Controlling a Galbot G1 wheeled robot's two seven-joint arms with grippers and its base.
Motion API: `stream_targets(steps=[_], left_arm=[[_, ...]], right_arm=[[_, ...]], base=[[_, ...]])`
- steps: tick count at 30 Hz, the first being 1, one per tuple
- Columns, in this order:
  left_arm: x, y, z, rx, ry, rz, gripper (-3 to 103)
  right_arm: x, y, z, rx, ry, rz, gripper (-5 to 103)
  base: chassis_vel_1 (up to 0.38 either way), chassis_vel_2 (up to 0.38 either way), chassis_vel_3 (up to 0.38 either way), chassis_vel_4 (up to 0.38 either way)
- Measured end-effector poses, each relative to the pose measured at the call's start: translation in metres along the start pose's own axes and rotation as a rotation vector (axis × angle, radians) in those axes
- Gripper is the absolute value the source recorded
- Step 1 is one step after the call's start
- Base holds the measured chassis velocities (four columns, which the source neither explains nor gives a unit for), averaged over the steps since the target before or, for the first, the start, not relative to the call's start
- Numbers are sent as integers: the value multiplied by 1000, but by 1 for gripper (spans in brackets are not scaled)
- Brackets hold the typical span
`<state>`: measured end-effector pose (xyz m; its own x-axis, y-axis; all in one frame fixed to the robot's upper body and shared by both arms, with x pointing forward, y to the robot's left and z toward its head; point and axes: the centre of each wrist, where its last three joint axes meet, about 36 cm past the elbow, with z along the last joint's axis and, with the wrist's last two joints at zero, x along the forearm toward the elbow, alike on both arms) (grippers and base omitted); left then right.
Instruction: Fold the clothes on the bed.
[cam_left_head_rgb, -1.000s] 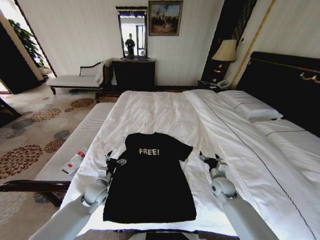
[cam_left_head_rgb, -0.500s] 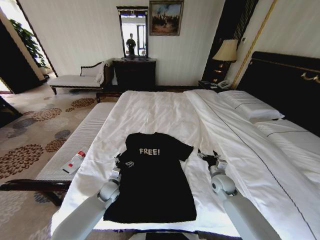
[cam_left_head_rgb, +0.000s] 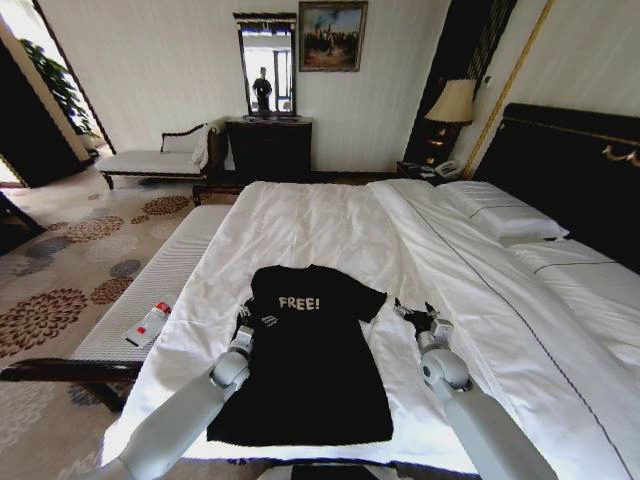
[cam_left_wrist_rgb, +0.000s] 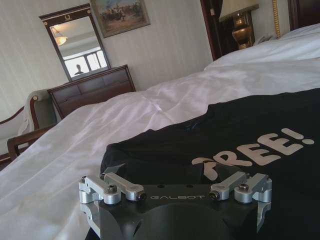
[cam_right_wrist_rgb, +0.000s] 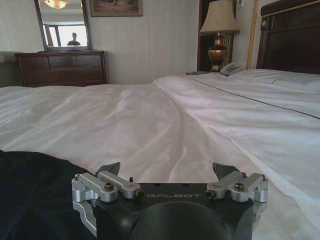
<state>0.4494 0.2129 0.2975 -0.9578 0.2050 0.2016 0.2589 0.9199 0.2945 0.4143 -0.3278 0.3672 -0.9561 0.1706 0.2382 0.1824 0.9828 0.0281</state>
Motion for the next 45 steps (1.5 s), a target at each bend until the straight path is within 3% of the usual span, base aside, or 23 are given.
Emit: stream_targets(steps=[14, 20, 22, 23, 25, 30, 32, 35, 43, 44, 45], left_arm=[[-7, 1, 13, -21, 62, -17, 97], [-12, 0, 14, -14, 62, -23, 72], [-13, 0, 13, -14, 60, -24, 72], [-14, -1, 13, -14, 56, -25, 61], [-15, -2, 12, -12, 54, -26, 61], [-19, -2, 10, -12, 50, -30, 34], [-20, -2, 10, -13, 49, -31, 34], [-21, -1, 10, -15, 46, -33, 23], [-23, 4, 7, -11, 37, -44, 13], [-23, 6, 6, -10, 35, -49, 6], [-23, 6, 6, -10, 35, -49, 6]], right_arm=[[0, -8, -9, -16, -9, 7, 100], [0, -6, -10, -22, -10, 6, 100], [0, -6, -11, -23, -10, 6, 100], [0, -6, -11, -23, -10, 6, 100], [0, -6, -11, -23, -9, 6, 100], [1, -6, -9, -23, -6, 6, 100], [1, -6, -9, -22, -6, 5, 100], [1, -6, -10, -21, -7, 4, 100], [3, -5, -9, -20, -4, 1, 100], [3, -4, -9, -20, -4, 1, 100], [3, -4, -9, -20, -4, 1, 100]], base=[[0, 0, 0, 0], [0, 0, 0, 0], [0, 0, 0, 0], [0, 0, 0, 0], [0, 0, 0, 0], [0, 0, 0, 0], [0, 0, 0, 0], [0, 0, 0, 0], [0, 0, 0, 0], [0, 0, 0, 0], [0, 0, 0, 0]])
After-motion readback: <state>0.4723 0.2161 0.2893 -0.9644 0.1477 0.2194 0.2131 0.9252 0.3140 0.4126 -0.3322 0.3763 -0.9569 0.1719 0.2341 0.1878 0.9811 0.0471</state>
